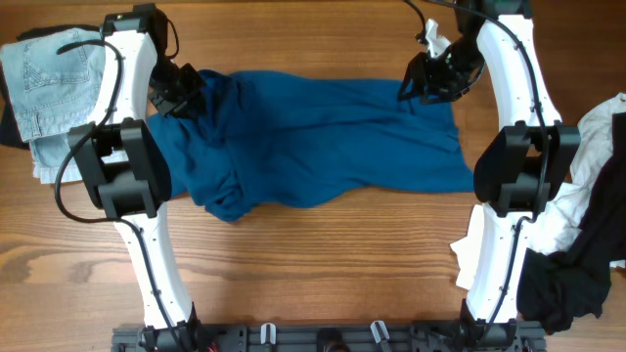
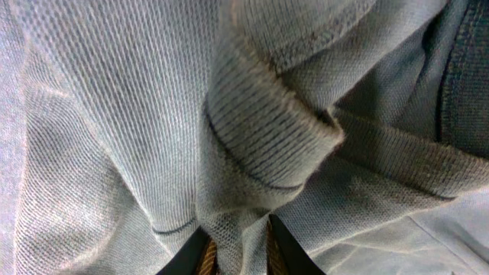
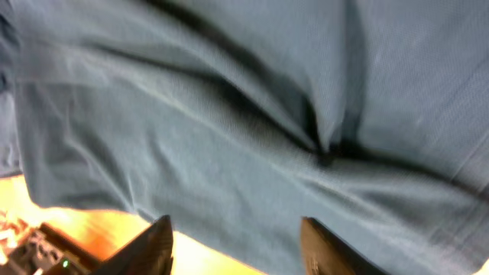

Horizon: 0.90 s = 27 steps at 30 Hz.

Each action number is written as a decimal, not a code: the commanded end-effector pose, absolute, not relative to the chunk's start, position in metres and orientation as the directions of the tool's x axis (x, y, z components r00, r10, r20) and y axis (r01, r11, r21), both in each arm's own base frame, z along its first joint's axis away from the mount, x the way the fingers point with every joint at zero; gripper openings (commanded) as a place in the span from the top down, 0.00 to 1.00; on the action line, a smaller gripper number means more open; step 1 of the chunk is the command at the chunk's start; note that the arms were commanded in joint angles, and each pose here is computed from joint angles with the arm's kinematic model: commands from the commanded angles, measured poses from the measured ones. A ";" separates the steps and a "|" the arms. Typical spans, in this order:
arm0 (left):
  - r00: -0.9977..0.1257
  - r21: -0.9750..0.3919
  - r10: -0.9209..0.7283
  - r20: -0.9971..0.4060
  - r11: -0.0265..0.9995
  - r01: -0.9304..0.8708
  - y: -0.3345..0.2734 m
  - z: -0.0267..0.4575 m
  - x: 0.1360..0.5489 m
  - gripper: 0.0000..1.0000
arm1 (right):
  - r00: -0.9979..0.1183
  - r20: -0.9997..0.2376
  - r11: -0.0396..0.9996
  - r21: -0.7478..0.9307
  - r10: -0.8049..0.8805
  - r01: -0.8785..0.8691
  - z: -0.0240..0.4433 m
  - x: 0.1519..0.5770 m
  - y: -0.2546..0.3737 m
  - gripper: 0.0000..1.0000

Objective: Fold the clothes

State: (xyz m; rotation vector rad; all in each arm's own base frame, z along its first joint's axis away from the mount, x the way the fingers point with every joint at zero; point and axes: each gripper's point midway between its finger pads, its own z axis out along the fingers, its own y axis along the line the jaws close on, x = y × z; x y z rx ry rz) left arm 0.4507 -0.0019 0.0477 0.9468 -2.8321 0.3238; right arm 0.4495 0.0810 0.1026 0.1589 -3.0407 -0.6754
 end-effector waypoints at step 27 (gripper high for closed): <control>-0.803 -0.181 -0.553 0.224 0.786 -0.591 -0.006 0.050 0.448 0.78 | -0.958 0.209 0.833 0.552 -0.197 -0.051 0.042 0.420 0.105 0.36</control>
